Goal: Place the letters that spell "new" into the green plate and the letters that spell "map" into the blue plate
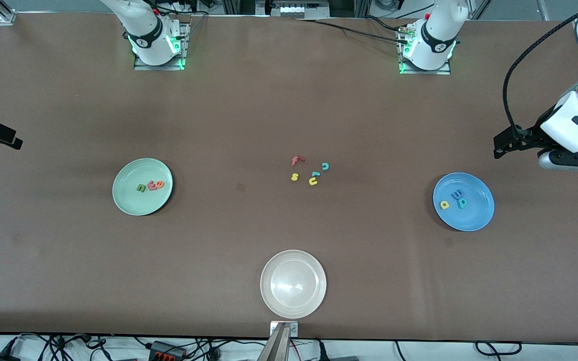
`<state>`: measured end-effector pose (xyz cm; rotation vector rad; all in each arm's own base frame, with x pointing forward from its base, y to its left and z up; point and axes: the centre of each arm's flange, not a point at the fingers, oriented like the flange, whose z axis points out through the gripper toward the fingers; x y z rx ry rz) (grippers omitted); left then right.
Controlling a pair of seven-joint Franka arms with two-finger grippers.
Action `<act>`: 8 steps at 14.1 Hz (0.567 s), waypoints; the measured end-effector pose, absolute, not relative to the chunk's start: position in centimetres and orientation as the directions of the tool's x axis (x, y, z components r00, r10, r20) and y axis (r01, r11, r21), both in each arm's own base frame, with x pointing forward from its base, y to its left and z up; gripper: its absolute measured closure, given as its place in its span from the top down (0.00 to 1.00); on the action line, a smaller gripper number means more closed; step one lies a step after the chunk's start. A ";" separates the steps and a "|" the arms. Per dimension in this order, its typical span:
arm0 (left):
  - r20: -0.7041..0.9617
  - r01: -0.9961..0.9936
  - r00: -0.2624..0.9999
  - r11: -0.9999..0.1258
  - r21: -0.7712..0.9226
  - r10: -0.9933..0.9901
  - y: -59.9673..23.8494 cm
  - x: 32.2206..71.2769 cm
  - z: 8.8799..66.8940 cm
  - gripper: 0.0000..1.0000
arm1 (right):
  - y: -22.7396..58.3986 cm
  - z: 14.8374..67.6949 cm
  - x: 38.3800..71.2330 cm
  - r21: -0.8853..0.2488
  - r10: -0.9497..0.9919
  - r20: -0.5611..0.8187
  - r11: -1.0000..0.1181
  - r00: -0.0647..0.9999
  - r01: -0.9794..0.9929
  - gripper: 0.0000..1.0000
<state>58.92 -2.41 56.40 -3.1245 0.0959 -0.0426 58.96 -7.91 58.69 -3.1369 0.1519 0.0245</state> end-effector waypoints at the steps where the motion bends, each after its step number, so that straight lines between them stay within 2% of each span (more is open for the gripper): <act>1: 0.026 -0.061 0.998 -0.998 -0.016 -0.062 -2.4 58.9 56.4 1.00 | -7.8 58.9 58.7 -0.001 -0.094 -0.010 -0.996 0.996 -0.094 1.00; 8: 0.028 -0.067 0.997 -0.998 -0.016 -0.067 -2.7 58.9 56.6 1.00 | -7.2 58.6 56.0 -0.009 -0.086 0.007 -0.996 0.996 -0.086 1.00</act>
